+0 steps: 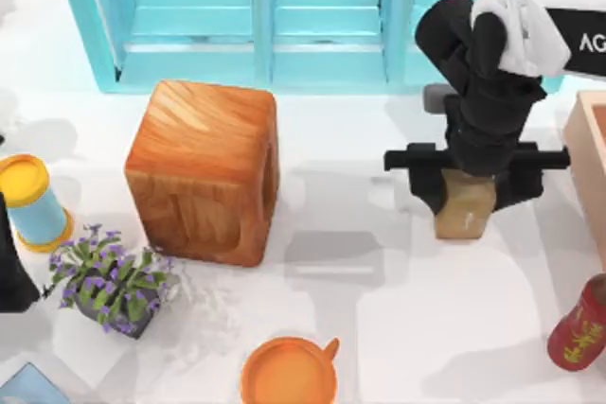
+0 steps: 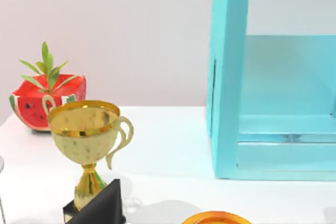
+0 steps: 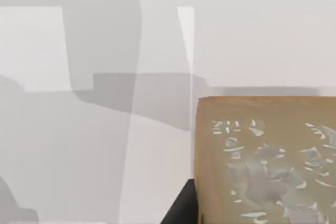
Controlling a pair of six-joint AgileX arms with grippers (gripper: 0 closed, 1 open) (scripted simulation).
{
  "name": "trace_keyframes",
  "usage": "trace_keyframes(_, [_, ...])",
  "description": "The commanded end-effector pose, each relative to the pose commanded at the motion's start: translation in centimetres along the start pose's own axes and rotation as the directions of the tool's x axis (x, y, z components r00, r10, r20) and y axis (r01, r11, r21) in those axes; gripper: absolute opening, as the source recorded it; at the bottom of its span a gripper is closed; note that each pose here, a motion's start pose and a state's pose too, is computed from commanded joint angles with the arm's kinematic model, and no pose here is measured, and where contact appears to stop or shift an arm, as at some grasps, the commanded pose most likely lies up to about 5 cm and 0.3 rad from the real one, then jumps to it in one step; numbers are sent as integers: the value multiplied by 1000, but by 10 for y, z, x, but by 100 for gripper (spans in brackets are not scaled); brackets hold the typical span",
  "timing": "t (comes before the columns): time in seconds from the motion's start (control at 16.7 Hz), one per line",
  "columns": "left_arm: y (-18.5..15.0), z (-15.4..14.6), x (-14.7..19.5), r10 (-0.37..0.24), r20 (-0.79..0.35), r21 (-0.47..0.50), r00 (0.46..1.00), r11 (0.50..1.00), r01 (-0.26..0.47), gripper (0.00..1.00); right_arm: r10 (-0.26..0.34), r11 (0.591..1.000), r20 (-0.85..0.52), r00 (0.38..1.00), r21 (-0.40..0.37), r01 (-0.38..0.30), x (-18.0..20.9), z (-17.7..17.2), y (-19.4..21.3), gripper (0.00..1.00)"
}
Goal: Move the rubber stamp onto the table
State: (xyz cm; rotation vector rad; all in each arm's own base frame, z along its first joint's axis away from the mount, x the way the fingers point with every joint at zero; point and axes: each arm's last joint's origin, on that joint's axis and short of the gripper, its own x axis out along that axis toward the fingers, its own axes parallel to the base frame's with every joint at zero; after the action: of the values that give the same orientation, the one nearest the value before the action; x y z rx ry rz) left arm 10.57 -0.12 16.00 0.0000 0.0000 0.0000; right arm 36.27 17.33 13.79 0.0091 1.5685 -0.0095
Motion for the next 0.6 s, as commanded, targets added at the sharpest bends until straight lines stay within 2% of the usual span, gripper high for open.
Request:
trace_keyframes(0.3, [0, 0, 0, 0, 0, 0, 1000, 1000, 0, 100, 0, 1000, 0, 1000, 0, 0, 0, 0, 0, 98])
trace_keyframes(0.6, [0, 0, 0, 0, 0, 0, 1000, 1000, 0, 100, 0, 1000, 0, 1000, 0, 0, 0, 0, 0, 100])
